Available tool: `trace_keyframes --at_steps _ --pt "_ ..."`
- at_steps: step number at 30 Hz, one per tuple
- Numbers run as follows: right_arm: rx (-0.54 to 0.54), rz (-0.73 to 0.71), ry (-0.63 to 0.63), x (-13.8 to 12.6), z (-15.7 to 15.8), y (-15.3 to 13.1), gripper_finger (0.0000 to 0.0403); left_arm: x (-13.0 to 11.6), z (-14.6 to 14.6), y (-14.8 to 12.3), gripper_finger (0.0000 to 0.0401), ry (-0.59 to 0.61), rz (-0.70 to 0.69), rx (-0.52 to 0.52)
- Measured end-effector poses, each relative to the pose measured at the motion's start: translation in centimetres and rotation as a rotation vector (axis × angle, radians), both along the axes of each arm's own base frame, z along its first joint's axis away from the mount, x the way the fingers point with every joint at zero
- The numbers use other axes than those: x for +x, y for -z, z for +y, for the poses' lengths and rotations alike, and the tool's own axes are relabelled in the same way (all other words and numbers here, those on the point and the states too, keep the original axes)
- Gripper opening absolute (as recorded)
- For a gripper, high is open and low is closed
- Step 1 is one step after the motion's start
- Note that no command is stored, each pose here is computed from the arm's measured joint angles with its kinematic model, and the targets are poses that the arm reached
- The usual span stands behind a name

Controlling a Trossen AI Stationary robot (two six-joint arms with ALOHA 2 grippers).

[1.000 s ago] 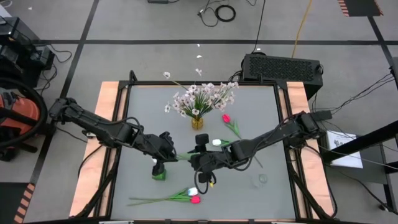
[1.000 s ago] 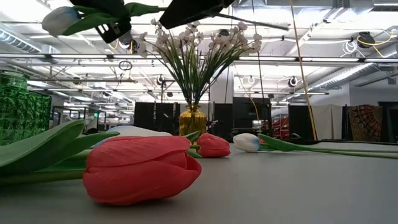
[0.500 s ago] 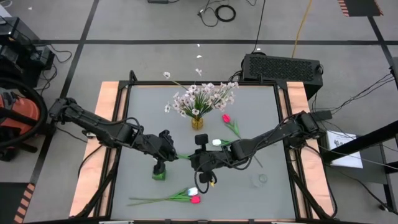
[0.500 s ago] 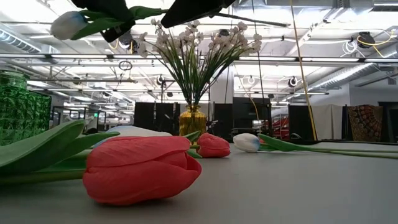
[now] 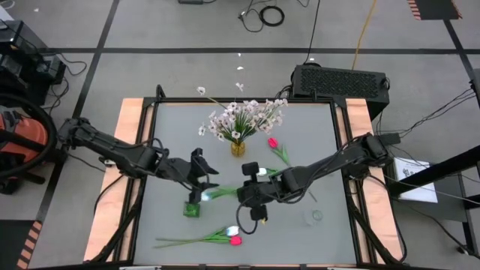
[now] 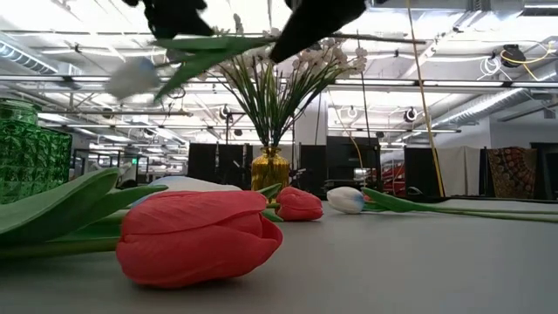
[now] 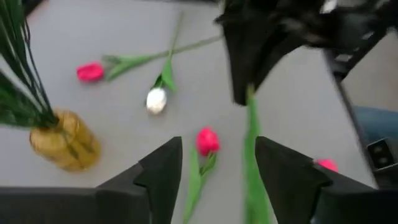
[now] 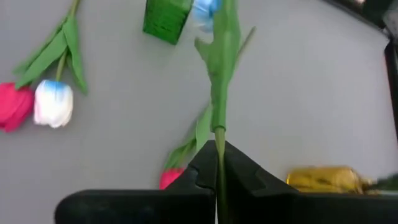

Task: Sort flowers into vase by color
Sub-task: Put the top left white flower into the green vase

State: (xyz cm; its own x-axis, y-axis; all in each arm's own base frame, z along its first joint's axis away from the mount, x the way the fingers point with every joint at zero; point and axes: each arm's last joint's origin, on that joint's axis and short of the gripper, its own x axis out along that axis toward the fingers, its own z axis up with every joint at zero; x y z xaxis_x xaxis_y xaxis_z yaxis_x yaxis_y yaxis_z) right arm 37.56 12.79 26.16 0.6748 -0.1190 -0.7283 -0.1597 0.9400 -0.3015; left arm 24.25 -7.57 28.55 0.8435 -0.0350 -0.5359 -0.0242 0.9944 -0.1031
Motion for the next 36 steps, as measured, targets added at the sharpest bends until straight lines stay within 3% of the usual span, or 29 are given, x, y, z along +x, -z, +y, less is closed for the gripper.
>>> trace_keyframes --at_steps 6,10,16,22,30,36 --pt "0.066 -0.02 0.012 -3.1 -0.1 -3.9 0.0 -1.4 0.2 -1.9 0.0215 -0.021 -0.098 0.001" --pt "0.103 -0.093 -0.03 -6.6 0.7 -6.9 0.0 -1.9 -0.2 -2.5 0.0215 -0.022 -0.144 0.07" --pt "0.135 -0.341 -0.09 -12.5 1.8 -9.1 0.0 -1.5 -1.1 -3.5 0.0215 0.031 -0.263 0.143" --pt "0.217 -0.665 -0.181 -16.0 0.7 -9.2 0.0 -0.4 -1.6 -4.3 0.0215 0.06 -0.399 0.194" --pt "0.334 -1.068 -0.142 -16.3 -1.5 -7.5 0.0 2.8 -2.9 -4.5 0.0215 0.068 -0.648 0.289" --pt "0.345 -1.07 -0.053 -14.0 -2.7 -5.3 0.0 5.2 -3.4 -3.6 0.0215 0.003 -0.796 0.285"
